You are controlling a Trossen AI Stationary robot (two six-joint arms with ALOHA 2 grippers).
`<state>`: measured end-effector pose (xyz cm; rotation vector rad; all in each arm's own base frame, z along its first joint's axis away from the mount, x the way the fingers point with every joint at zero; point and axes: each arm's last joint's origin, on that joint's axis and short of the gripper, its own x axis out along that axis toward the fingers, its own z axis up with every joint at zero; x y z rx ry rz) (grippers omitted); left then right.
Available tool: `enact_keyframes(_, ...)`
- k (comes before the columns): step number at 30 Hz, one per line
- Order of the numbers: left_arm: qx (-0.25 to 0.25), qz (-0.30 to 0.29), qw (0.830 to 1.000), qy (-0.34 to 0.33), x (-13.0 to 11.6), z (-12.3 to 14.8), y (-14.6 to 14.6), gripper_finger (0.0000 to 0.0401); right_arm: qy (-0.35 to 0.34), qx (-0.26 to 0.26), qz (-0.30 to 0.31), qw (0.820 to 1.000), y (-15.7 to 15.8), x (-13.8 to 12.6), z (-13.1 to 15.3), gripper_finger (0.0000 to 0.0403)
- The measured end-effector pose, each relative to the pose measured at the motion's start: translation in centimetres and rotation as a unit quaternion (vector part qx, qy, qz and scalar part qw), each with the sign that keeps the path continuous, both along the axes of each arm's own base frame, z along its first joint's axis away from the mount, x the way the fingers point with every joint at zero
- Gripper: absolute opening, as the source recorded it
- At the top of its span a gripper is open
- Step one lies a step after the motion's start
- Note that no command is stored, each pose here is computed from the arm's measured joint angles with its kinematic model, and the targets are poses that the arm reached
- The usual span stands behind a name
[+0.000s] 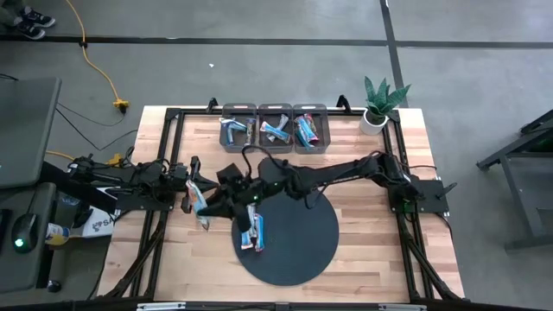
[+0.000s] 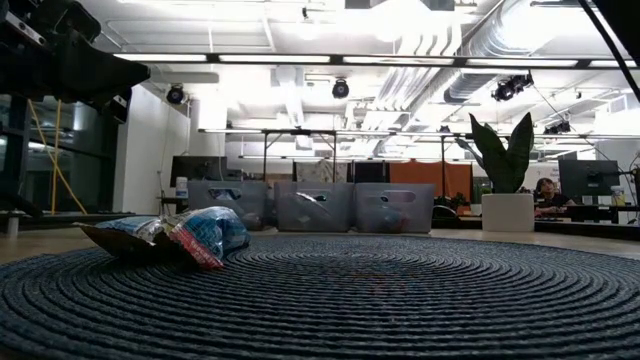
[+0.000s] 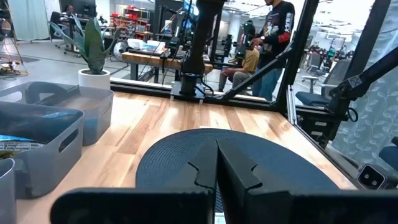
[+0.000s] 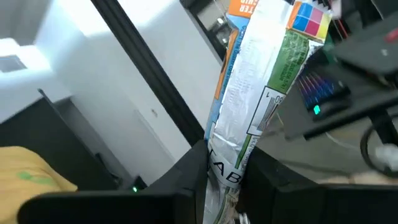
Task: Pick and place Granola Bars by type
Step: Put the yellow granola bar into the middle black bin
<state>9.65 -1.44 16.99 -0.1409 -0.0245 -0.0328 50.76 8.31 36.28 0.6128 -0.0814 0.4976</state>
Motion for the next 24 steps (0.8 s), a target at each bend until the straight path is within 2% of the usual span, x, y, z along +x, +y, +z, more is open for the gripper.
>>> enact_keyframes(4,0.000,0.000,1.000,0.000,0.0,0.0,0.0,0.0001,-0.027,-0.021,-0.014,0.999,-1.1,-0.2,0.8,0.0068)
enact_keyframes(10,0.000,0.000,1.000,0.000,0.0,0.0,0.0,0.0001,-0.046,-0.052,-0.047,0.996,-3.9,-1.8,3.8,0.0068)
enact_keyframes(19,0.000,0.000,1.000,0.000,0.0,0.0,0.0,0.0001,-0.051,-0.083,-0.132,0.986,-10.2,-5.1,8.0,0.0065)
enact_keyframes(24,0.000,0.000,1.000,0.000,0.0,0.0,0.0,0.0001,-0.034,-0.110,-0.195,0.974,-13.5,-6.4,8.9,0.0065)
